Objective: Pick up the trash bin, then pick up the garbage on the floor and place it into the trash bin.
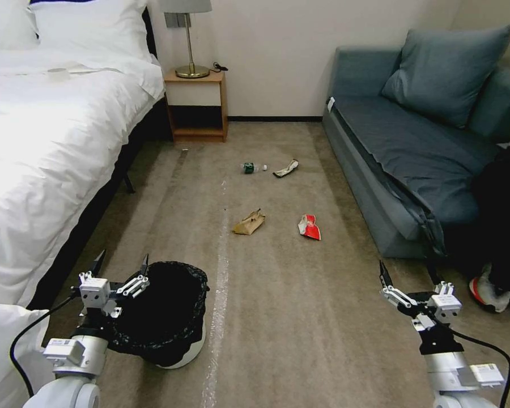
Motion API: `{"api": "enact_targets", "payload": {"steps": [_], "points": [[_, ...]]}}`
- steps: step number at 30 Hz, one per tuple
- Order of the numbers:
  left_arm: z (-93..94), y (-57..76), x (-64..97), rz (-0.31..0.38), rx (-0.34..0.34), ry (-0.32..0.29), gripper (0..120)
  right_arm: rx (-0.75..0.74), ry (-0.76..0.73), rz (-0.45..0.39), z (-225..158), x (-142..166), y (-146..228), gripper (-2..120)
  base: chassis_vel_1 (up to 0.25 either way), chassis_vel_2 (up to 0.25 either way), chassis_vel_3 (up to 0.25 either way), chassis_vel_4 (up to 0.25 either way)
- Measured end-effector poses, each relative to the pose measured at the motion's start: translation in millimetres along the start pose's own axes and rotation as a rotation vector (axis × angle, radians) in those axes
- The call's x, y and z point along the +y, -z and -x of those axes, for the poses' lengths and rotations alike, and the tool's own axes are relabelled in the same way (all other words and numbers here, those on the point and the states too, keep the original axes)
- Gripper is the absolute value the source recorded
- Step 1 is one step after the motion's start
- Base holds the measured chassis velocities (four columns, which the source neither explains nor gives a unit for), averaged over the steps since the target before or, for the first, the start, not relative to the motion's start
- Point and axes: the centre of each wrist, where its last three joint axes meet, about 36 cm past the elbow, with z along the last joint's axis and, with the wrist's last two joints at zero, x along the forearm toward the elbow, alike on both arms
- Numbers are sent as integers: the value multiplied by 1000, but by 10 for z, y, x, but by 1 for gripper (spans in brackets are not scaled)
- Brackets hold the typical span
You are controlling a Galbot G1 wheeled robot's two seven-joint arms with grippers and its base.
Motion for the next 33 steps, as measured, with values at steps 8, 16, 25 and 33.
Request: {"api": "enact_targets", "payload": {"steps": [8,16,25,33], "points": [[-5,-23,-41,-95,166,151,98,15,-3,5,-48,5,-99,100,0,0,0,0],[43,-54,-83,-243,350,325,98,7,-3,6,-68,-15,-97,100,0,0,0,0],[101,-127,-88,-341,439,291,99,-3,9,11,-105,13,-132,100,0,0,0,0],[158,-205,-69,-374,489,292,99,-13,13,11,-139,13,-108,100,0,0,0,0]]}}
